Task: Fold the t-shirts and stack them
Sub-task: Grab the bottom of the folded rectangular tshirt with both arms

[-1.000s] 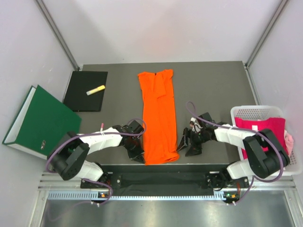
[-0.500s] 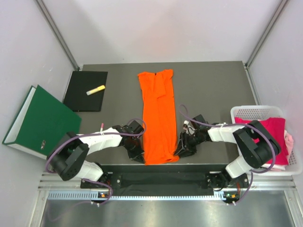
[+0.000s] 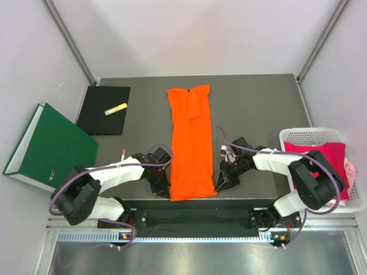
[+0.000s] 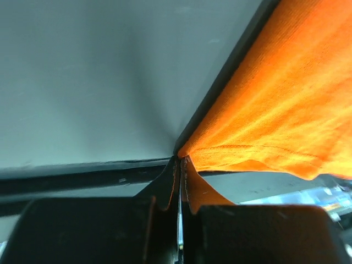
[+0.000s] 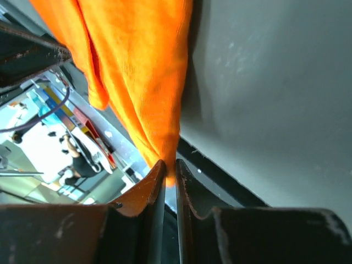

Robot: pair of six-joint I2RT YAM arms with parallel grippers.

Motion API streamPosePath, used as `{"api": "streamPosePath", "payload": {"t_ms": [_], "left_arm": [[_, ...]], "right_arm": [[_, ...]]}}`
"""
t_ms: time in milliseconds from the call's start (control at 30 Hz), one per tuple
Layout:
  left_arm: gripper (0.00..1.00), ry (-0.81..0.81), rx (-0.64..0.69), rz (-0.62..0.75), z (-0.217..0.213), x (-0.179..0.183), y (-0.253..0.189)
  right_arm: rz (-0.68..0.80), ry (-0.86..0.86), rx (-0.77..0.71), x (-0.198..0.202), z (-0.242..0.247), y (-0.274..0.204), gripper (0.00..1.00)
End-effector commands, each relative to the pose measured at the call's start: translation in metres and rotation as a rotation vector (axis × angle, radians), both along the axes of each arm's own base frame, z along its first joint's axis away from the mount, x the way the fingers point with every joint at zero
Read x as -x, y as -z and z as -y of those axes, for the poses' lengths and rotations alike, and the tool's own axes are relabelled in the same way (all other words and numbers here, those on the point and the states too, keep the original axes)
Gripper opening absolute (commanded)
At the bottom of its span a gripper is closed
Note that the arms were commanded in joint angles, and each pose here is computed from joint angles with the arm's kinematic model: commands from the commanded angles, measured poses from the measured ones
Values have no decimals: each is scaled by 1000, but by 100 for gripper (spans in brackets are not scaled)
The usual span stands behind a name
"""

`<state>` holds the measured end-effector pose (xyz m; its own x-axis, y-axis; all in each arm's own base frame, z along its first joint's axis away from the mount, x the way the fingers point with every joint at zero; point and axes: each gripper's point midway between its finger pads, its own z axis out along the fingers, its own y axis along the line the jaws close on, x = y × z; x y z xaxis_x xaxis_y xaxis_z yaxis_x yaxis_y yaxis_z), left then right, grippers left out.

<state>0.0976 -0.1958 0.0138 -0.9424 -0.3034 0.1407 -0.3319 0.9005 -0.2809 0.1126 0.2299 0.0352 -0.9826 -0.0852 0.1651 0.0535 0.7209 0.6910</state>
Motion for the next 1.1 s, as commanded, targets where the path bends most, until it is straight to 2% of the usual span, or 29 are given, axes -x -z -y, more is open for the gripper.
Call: {"api": "streamPosePath", "payload": {"t_ms": [0, 133, 233, 300, 333, 433, 600, 833, 1067], "left_arm": [[0, -7, -135, 28, -27, 0, -11], [0, 4, -125, 150, -13, -34, -51], [0, 31, -138, 176, -6, -50, -62], [0, 50, -139, 173, -2, -53, -62], [0, 57, -135, 163, 1, -54, -60], [0, 70, -125, 151, 4, -53, -54], [0, 77, -129, 146, 3, -52, -52], [0, 84, -137, 153, 1, -52, -53], [0, 99, -149, 152, -1, -53, -52]], "right_arm": [[69, -54, -24, -4, -2, -20, 12], [135, -57, -48, -17, -9, -36, 12], [160, -50, -52, -28, -15, -43, 14], [128, -57, -30, -28, -14, -41, 25], [102, -68, -15, -26, -13, -34, 43], [45, -74, -19, -21, -13, -26, 59], [-32, -79, -49, -13, -17, -21, 59], [-115, -101, -50, 0, -21, -6, 48], [-174, -185, -31, 19, -34, 7, 46]]}}
